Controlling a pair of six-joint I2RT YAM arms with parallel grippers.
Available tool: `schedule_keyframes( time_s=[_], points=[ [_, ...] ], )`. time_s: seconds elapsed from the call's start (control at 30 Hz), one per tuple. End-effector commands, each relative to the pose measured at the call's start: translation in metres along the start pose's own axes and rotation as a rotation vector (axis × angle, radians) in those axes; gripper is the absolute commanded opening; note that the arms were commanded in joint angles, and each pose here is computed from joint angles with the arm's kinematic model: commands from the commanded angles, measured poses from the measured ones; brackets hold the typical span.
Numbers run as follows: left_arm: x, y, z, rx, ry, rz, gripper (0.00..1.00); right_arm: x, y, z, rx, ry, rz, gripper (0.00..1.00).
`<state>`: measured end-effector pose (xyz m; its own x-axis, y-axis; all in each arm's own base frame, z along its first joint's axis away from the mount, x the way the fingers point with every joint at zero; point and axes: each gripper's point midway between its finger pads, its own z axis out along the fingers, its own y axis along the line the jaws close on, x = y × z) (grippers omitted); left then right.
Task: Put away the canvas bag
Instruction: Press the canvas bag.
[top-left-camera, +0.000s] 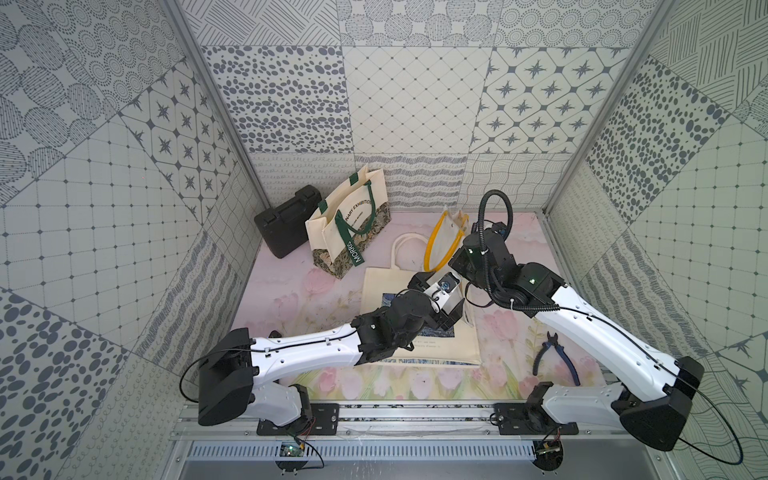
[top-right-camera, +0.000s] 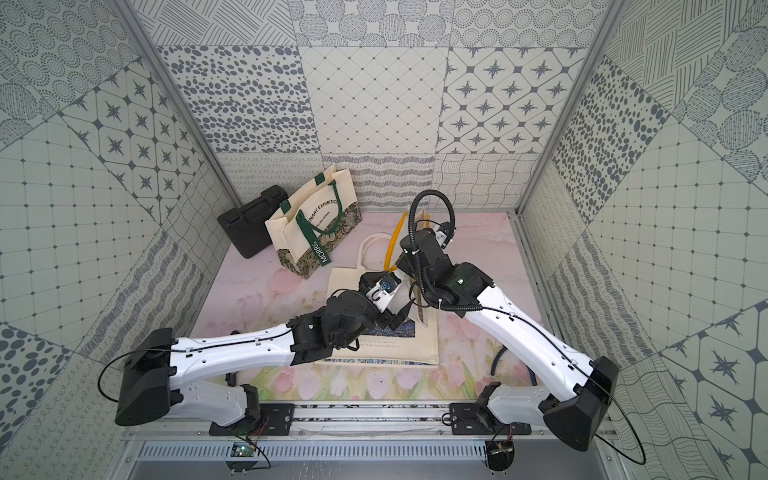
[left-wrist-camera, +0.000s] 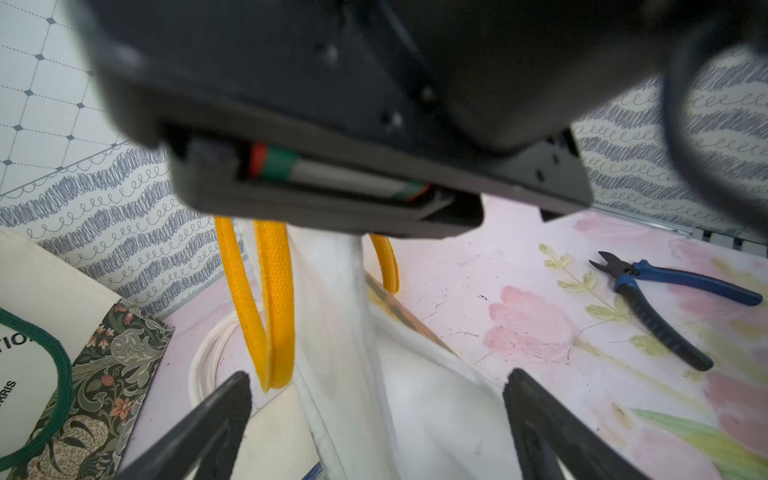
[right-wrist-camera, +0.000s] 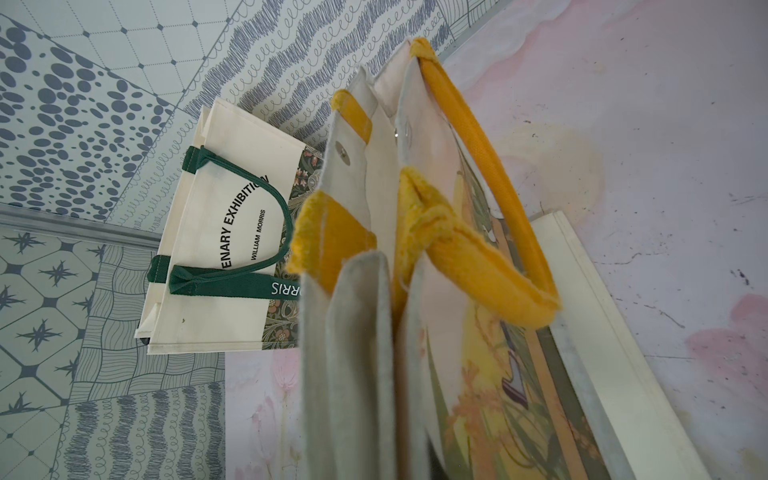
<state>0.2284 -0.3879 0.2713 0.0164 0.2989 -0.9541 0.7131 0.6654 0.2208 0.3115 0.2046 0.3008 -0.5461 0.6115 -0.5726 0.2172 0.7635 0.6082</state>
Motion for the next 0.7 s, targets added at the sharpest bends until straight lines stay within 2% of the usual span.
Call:
schedule_keyframes(
  time_s=[0.0,0.13,0.33,0.47,0.67],
  points=[
    [-0.044,0.0,0.003,-0.001,-0.131,-0.083,0.96,-0.017,0.029,-0.013,-0.103,-0.046,0.066,0.0],
    [-0.041,0.003,0.013,-0.083,-0.081,-0.132,0.96,-0.013,0.032,-0.014,-0.118,-0.041,0.089,0.0],
    [-0.032,-0.006,0.029,-0.261,-0.021,-0.029,0.96,-0.016,0.038,-0.02,-0.18,-0.061,0.184,0.0],
    [-0.022,0.007,0.029,-0.405,0.026,0.023,0.89,-0.036,0.044,-0.037,-0.216,-0.121,0.204,0.0],
    [-0.018,0.015,0.025,-0.463,0.032,0.067,0.88,-0.051,0.051,-0.056,-0.256,-0.15,0.22,0.0]
  ],
)
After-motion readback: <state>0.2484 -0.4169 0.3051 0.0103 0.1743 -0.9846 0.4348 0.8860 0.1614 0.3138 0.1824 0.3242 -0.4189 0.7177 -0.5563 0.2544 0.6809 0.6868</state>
